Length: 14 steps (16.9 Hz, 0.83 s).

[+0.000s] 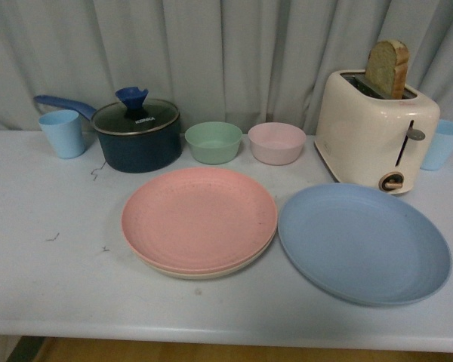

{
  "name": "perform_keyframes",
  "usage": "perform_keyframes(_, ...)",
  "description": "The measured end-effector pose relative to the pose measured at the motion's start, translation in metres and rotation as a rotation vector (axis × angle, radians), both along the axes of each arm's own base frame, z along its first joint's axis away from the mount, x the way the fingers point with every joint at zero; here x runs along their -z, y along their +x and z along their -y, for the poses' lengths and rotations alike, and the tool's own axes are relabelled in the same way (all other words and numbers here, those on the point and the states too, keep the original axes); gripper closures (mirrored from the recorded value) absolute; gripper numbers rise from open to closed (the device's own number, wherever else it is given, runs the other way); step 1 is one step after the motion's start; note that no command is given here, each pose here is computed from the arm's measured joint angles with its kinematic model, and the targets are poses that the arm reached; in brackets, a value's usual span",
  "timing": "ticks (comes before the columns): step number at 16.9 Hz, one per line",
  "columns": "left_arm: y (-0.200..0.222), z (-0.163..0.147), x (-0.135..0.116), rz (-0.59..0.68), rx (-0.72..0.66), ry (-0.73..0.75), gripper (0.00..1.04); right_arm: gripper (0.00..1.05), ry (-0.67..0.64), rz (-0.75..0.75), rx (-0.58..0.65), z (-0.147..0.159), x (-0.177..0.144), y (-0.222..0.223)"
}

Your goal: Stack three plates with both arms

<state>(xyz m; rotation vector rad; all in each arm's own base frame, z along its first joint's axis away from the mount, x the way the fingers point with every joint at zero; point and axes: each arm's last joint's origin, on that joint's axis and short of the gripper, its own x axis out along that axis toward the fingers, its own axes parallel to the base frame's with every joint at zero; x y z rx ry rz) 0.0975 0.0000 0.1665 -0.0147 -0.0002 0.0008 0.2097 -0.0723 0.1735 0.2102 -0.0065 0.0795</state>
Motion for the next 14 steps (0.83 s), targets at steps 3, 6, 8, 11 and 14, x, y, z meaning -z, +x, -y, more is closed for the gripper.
perform_keyframes(3,0.000,0.000,0.000,0.000,0.000,0.000,0.07,0.06,0.060,-0.281,0.163,0.001,0.048,0.040)
perform_keyframes(6,0.000,0.000,0.000,0.000,0.000,0.000,0.07,0.06,0.018,-0.330,0.202,-0.022,0.065,0.065)
perform_keyframes(8,0.000,0.000,0.000,0.000,0.000,0.000,0.07,0.06,0.015,-0.483,0.250,-0.031,0.089,0.087)
perform_keyframes(11,0.000,0.000,0.000,0.000,0.000,0.000,0.07,0.06,0.061,-0.572,0.287,-0.038,0.107,0.097)
perform_keyframes(14,0.000,0.000,0.000,0.000,0.000,0.000,0.07,0.06,0.096,-0.634,0.287,-0.059,0.113,0.120)
